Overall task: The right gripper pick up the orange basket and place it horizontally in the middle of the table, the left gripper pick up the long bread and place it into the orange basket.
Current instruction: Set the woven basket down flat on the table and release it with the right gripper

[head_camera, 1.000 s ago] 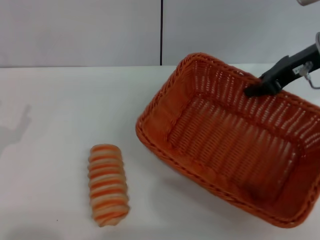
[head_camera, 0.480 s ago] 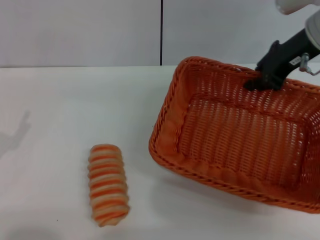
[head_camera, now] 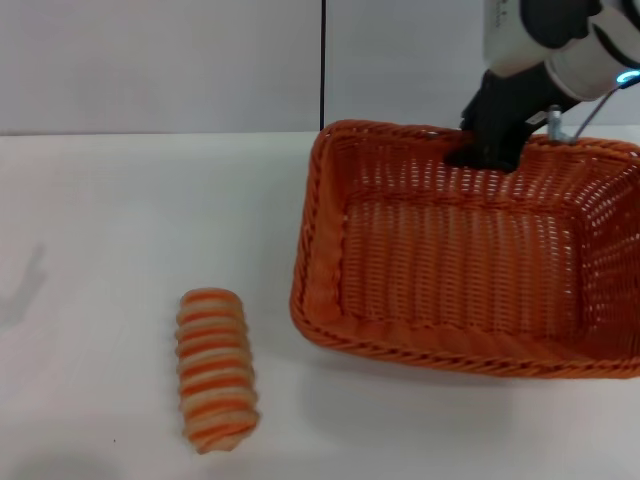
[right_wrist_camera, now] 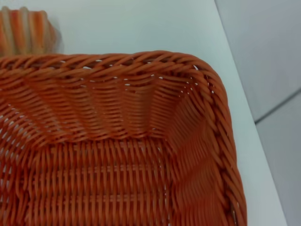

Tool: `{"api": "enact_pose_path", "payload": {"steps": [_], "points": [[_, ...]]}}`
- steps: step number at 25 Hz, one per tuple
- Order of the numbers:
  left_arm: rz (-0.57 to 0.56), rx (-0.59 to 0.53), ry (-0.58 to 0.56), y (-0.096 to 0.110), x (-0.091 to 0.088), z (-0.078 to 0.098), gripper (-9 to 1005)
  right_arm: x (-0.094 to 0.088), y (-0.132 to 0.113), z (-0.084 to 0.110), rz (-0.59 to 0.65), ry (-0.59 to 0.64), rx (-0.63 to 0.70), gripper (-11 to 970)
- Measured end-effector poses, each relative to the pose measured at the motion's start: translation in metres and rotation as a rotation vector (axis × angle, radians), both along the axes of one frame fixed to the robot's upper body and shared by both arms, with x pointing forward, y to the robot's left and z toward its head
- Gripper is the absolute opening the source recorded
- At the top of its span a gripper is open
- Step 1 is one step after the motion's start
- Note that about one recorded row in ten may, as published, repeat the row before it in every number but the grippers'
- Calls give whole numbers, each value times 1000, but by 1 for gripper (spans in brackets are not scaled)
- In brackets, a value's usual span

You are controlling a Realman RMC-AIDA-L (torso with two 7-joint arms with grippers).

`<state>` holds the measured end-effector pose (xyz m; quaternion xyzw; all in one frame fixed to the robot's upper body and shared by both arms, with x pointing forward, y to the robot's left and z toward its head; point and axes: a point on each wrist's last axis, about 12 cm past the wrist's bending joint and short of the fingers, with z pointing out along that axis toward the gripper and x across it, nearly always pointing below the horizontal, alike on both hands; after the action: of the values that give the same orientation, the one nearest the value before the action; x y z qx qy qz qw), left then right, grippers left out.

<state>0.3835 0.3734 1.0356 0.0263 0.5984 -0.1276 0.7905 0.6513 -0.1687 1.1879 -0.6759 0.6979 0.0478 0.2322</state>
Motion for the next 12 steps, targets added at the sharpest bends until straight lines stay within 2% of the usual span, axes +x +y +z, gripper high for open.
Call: {"api": "enact_pose_path", "payload": {"steps": [1,6,12], "points": [[11,2,6,1,-7,-2,809,0,6,0,24,-12,-2,191],[28,1,17,3,-16,-4,809,-1,23,-2,80,-44,-11,199],[38,1,20,4,-20,-4,808,-2,33,-11,110,-47,-26,208]]}}
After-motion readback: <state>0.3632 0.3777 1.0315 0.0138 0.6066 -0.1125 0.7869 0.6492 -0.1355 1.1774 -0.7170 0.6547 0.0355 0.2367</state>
